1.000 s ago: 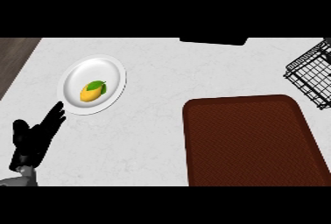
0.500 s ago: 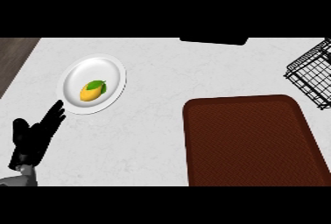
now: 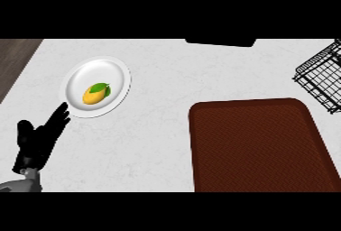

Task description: Pick the tomato from the tray and place it in the tiered basket

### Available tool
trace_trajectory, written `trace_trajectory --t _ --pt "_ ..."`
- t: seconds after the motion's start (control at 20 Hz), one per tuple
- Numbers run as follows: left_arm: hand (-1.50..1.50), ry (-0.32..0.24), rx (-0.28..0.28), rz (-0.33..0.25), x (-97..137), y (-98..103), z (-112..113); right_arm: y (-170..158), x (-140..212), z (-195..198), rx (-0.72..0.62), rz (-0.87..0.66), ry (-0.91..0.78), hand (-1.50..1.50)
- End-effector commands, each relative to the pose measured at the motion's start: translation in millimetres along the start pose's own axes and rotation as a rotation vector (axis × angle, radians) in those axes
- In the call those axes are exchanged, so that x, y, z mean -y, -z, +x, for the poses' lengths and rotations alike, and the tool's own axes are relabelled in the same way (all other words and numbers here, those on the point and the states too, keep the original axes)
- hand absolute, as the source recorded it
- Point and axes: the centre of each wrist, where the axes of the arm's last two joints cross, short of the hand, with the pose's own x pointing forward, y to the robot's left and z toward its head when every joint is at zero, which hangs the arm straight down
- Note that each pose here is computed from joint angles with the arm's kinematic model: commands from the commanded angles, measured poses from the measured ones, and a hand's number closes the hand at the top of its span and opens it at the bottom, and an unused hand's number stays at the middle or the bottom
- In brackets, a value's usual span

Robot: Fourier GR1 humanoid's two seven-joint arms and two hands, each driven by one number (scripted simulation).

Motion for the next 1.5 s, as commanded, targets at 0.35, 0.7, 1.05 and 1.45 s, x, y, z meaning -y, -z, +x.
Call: trace_trajectory --t 0.35,0.7,1.05,1.45 --pt "0.00 -0.003 0.017 0.008 -3.9 -3.8 0.3 14.6 11.7 -12.4 0.114 0.109 -0.190 1.50" --pt "0.00 -0.004 0.009 0.003 9.9 -1.6 -11.6 14.3 -8.9 -27.1 -0.110 0.411 -0.162 1.50" --pt "0.00 -0.011 0.007 0.011 -2.9 -4.4 -3.3 16.4 -16.4 -37.0 -0.299 0.473 -0.100 -1.50" --pt "0.00 -0.006 -0.013 0.017 -4.3 -4.0 -7.4 28.1 13.8 -34.7 -0.268 0.211 0.152 -1.50"
